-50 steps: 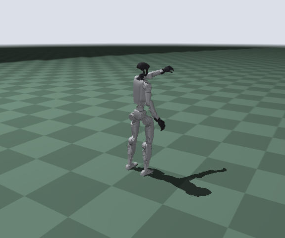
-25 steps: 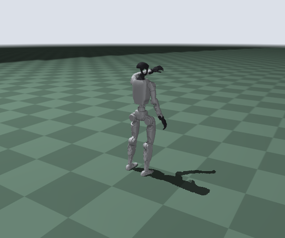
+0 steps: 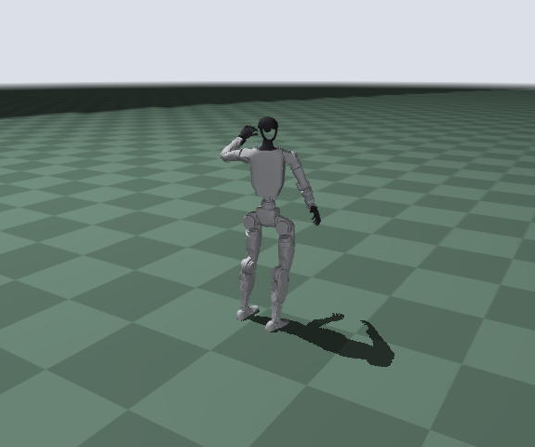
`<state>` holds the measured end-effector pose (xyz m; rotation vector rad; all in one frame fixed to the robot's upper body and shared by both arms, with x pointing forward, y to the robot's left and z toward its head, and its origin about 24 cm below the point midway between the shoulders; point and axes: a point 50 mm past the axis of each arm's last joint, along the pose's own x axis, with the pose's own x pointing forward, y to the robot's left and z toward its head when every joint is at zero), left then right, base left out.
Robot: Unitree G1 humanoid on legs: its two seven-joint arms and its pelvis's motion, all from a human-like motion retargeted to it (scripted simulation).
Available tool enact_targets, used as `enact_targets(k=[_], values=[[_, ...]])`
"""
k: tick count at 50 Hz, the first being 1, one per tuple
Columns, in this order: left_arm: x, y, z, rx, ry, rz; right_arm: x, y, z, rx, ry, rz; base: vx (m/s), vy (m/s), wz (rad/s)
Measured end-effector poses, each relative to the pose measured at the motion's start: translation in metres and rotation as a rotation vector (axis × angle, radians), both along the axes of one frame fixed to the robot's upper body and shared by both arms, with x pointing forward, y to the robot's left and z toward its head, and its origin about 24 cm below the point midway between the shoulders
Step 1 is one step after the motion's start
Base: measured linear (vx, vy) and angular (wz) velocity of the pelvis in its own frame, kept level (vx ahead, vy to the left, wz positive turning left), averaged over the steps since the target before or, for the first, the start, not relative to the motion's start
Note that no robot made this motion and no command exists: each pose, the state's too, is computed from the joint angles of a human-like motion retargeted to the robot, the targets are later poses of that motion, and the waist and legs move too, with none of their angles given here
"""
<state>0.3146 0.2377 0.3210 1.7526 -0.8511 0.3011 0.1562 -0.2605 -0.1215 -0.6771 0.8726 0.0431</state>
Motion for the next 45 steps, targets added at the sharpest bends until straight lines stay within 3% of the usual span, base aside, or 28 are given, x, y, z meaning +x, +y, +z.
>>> enact_targets(k=[9,19,29,35,45], values=[[0.004,0.035,-0.01,-0.031,0.039,0.156,0.035,0.012,0.016,0.016,-0.114,0.058,0.0,-0.01,-0.04],[0.013,0.064,-0.026,-0.078,0.091,0.291,0.002,0.023,0.003,0.087,-0.072,0.032,0.0,0.0,0.0],[-0.004,0.111,-0.065,-0.3,0.175,0.412,-0.003,0.02,-0.004,0.043,-0.001,0.051,-0.01,0.01,-0.22],[-0.025,0.141,-0.096,-0.44,0.197,0.491,0.025,0.043,0.0,0.078,-0.077,0.022,0.1,0.06,-0.03],[-0.019,0.136,-0.111,-0.491,0.198,0.509,0.024,0.082,-0.001,0.168,-0.111,0.136,0.26,0.08,0.87]])
